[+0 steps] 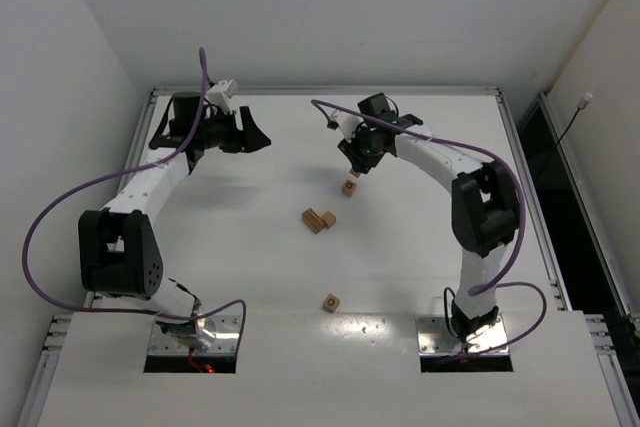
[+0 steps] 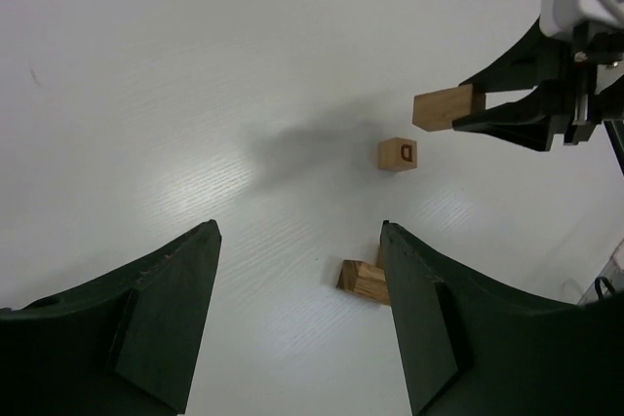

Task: Build the wood block tower

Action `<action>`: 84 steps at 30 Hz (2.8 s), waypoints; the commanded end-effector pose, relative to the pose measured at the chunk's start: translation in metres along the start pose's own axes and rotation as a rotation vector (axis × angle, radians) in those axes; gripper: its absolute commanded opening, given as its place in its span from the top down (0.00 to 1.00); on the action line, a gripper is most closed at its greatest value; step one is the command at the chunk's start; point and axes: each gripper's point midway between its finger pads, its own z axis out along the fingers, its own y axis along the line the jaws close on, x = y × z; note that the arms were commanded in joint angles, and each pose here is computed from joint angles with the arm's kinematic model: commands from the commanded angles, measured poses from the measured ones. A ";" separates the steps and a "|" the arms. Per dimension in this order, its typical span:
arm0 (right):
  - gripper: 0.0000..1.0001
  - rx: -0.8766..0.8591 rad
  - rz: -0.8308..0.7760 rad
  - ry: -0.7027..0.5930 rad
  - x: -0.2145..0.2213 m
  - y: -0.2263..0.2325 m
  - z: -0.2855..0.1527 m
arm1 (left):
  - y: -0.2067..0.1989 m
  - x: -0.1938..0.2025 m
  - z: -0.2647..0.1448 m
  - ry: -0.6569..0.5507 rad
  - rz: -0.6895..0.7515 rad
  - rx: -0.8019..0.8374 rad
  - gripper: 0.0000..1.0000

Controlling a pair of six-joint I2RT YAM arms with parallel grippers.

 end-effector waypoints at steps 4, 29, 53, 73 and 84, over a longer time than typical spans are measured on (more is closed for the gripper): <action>1.00 0.129 -0.001 0.029 -0.002 -0.018 0.016 | 0.005 -0.016 -0.004 -0.032 -0.035 -0.027 0.37; 1.00 -0.354 -0.269 0.059 0.030 0.139 -0.007 | 0.019 0.003 0.003 0.038 -0.041 -0.039 0.37; 1.00 -0.275 -0.459 0.178 0.003 0.102 -0.017 | 0.020 0.017 0.000 0.079 0.009 0.000 0.37; 0.98 -0.167 -0.363 0.174 -0.004 0.058 0.022 | 0.030 0.025 0.007 0.106 -0.014 -0.022 0.37; 0.94 -0.200 -0.430 0.167 -0.005 0.045 0.034 | 0.034 0.030 0.010 0.120 -0.025 -0.024 0.37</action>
